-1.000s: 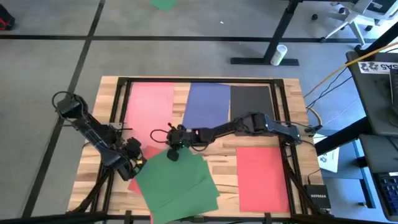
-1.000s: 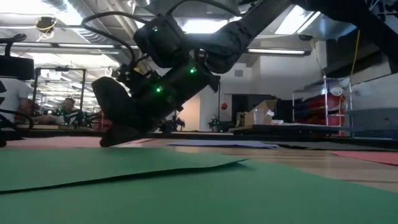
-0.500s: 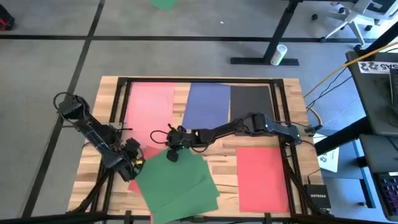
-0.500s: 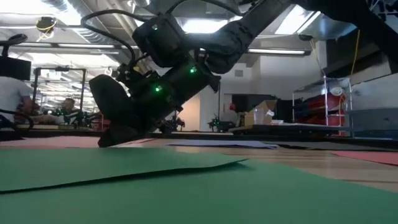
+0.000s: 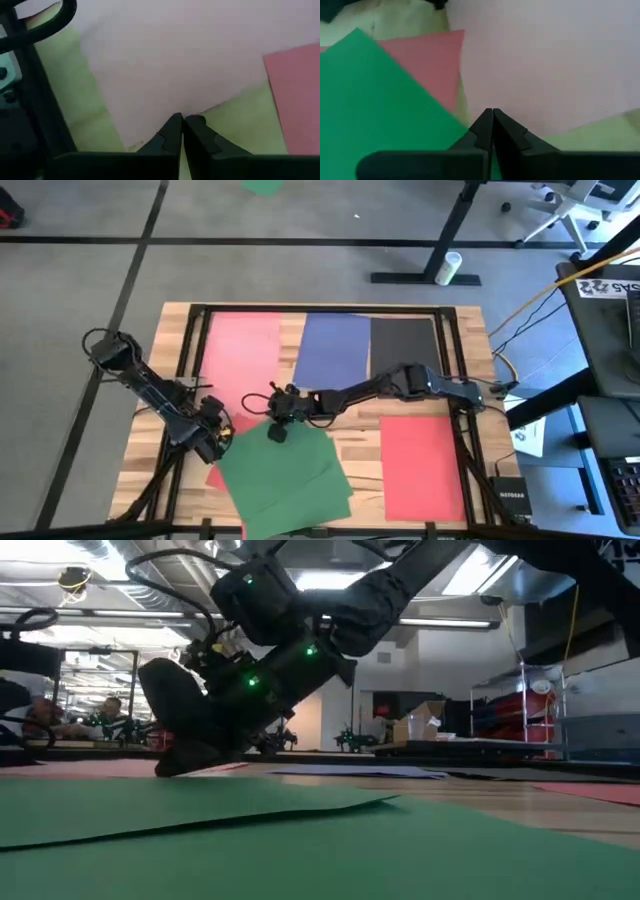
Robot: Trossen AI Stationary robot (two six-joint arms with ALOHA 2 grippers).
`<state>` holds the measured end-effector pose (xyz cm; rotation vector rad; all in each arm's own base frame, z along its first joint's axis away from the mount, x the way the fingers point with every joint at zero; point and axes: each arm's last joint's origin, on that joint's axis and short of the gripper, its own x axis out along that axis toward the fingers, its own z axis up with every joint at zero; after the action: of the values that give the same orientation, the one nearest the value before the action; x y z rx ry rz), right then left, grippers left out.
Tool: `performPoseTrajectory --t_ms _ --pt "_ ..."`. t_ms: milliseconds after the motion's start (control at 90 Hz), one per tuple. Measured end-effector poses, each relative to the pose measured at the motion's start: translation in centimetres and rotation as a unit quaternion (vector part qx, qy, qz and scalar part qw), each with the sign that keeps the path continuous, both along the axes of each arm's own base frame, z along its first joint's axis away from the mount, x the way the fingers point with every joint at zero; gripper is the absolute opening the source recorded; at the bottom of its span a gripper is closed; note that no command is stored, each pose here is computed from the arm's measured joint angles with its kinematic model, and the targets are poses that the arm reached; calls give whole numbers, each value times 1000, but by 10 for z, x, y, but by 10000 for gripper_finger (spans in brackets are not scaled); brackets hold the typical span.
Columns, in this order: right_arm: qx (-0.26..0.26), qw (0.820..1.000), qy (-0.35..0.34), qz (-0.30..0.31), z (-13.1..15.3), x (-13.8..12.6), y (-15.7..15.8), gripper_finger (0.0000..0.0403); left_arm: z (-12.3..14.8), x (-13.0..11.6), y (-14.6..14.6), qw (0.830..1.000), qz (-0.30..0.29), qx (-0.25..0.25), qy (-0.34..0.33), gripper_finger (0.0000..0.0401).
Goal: Organize paper
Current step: Stack the pink paper on top of the other pink papers on the table
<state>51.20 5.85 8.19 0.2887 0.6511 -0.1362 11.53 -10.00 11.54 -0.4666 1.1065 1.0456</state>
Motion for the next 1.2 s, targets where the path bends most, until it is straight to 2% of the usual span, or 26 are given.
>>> performPoseTrajectory --t_ms 256,511,600,711,778,867,967,1200 --pt "-9 1000 -5 12 3 0 5 0 -1 1 3 1000 4 17 -17 0" --pt "0 1000 1 -17 3 1 -20 0 3 4 -4 999 -12 15 -35 0" --pt "9 1000 1 -14 3 2 -26 0 12 14 -16 996 -27 8 -82 0" --pt "9 1000 1 -11 3 2 -25 0 24 17 -17 994 -48 47 -90 0" --pt "6 1000 0 -8 3 2 -25 0 27 20 -15 993 -42 55 -93 0" --pt "3 1000 0 -5 3 2 -24 0 25 17 -4 994 -27 81 -62 0" --pt "4 1000 2 -5 3 2 -26 0 22 21 -1 995 -16 72 -64 0" --pt "12 1000 2 -7 4 3 -38 0 21 30 -8 993 -44 47 -102 0"
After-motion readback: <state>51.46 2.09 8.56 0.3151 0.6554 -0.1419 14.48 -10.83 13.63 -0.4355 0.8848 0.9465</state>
